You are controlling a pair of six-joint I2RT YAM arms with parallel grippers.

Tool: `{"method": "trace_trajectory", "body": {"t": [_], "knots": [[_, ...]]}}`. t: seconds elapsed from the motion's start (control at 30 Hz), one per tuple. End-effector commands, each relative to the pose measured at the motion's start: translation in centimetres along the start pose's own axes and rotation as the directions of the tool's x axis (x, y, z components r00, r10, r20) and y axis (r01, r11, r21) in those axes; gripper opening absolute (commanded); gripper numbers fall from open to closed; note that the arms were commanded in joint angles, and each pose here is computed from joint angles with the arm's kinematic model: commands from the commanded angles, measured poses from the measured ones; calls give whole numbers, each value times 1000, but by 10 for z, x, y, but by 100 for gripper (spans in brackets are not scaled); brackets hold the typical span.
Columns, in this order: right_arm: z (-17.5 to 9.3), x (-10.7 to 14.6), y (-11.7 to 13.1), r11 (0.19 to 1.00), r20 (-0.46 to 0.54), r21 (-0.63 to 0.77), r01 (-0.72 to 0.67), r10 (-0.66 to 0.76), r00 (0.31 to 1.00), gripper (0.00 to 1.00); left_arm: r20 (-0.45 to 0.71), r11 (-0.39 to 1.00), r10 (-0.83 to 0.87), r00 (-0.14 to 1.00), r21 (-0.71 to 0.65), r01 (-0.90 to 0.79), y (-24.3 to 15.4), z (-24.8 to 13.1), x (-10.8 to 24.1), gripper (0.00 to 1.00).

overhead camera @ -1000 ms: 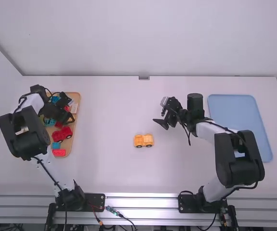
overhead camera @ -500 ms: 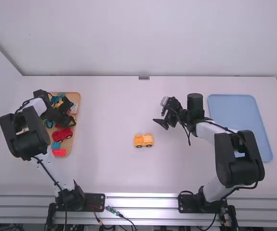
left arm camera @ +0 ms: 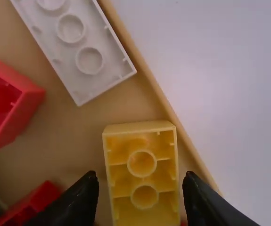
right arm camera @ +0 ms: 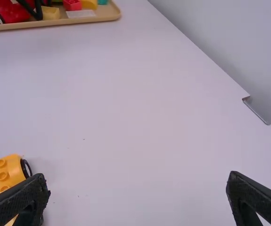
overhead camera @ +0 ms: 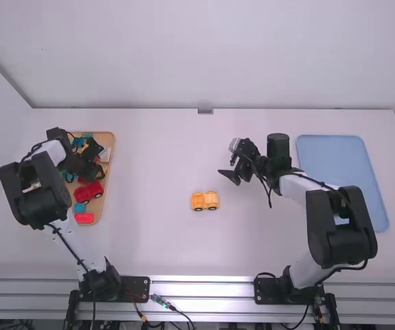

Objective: Assemble lego blocks to make yellow taxi

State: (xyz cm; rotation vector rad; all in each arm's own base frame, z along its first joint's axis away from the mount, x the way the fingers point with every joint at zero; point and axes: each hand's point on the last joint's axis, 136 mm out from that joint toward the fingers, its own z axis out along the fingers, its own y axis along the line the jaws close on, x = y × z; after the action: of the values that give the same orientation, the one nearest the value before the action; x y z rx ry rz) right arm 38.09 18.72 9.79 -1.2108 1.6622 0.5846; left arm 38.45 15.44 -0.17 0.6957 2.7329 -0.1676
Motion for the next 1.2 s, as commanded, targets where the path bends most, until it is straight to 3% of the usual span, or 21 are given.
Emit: {"method": "trace_trajectory", "body": {"t": [0.0, 0.27, 0.57, 0.83, 1.03, 1.17], "knots": [[-2, -13, -6, 1000, 23, 11, 25, -25, 999, 99, -7, 1000, -12, 1000, 4, 12, -2, -2, 4, 45], [-2, -13, -6, 1000, 22, 11, 24, -24, 999, 99, -5, 1000, -13, 1000, 12, 13, -4, -2, 4, 27], [-2, -13, -6, 1000, 22, 11, 24, -24, 999, 99, -7, 1000, -13, 1000, 9, 13, -3, -2, 5, 13], [-2, -19, -8, 1000, 43, 19, 23, -24, 999, 99, 8, 994, -108, 994, -3, 108, 6, -18, -9, 19], [-3, -25, -13, 999, 64, 34, 41, -43, 997, 99, 111, 979, -171, 979, 129, 156, -5, -62, -52, 18], [-4, -33, -13, 998, 99, 31, 47, -50, 994, 99, 170, 954, -192, 966, 263, 144, -31, -92, -78, 8]]}}
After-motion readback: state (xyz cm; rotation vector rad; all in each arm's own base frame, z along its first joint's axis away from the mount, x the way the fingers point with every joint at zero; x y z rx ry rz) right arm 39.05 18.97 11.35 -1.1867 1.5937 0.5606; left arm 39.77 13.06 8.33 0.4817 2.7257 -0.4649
